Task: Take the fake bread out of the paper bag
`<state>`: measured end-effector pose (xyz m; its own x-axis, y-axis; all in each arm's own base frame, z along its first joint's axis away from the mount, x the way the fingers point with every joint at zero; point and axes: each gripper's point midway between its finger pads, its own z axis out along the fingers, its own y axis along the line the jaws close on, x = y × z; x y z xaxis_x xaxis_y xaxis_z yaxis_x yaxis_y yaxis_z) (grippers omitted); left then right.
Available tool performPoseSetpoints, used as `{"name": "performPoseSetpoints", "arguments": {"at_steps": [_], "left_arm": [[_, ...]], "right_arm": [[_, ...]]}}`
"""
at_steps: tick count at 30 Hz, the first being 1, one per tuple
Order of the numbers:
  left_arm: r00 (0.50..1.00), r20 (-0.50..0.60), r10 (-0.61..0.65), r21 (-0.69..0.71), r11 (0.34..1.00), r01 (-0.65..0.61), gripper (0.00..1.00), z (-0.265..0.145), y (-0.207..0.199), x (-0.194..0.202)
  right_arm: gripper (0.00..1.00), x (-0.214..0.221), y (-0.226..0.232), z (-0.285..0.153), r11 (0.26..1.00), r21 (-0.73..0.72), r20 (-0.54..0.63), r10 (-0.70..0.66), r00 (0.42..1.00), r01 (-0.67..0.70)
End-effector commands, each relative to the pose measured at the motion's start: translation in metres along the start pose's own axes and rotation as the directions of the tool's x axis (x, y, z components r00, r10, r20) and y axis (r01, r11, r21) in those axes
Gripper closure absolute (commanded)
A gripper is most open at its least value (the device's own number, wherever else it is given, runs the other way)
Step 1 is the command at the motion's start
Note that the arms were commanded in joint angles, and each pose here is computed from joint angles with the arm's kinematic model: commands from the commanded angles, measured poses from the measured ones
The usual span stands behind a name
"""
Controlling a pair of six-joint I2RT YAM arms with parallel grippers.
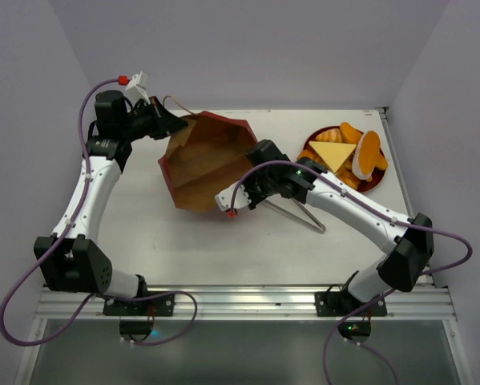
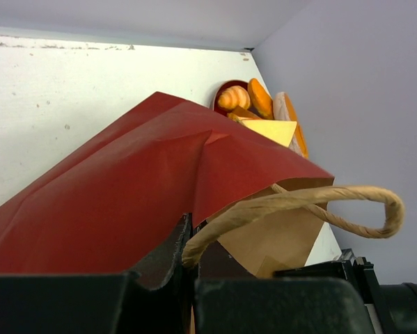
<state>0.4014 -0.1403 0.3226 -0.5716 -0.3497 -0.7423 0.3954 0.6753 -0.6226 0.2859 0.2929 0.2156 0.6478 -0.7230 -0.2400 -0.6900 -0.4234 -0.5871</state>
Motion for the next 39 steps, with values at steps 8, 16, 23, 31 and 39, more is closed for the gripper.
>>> {"name": "performPoseSetpoints", "arguments": {"at_steps": [8,16,23,31,39], "left_arm": [[0.995,0.02,0.097,0.039,0.994,-0.098,0.72,-0.003,-0.01,-0.016],[0.954,0.088,0.286,-0.019,0.958,-0.286,0.24,0.011,-0.015,-0.044],[0.787,0.325,0.524,-0.176,0.852,-0.494,0.01,0.014,-0.052,-0.112],[0.74,0.364,0.566,-0.306,0.823,-0.479,0.0,-0.021,-0.05,-0.122],[0.759,0.335,0.558,-0.329,0.825,-0.46,0.01,-0.05,-0.039,-0.079]], "right_arm": [[1.0,0.007,-0.066,-0.024,0.967,0.191,0.039,0.165,0.986,-0.169],[1.0,0.015,-0.112,-0.028,0.913,0.249,0.129,0.298,0.946,-0.322],[1.0,0.038,-0.145,-0.011,0.866,0.272,0.173,0.384,0.907,-0.419],[1.0,0.073,-0.174,0.008,0.833,0.356,0.106,0.415,0.904,-0.424],[1.0,0.077,-0.175,0.011,0.834,0.374,0.103,0.398,0.912,-0.406]]}}
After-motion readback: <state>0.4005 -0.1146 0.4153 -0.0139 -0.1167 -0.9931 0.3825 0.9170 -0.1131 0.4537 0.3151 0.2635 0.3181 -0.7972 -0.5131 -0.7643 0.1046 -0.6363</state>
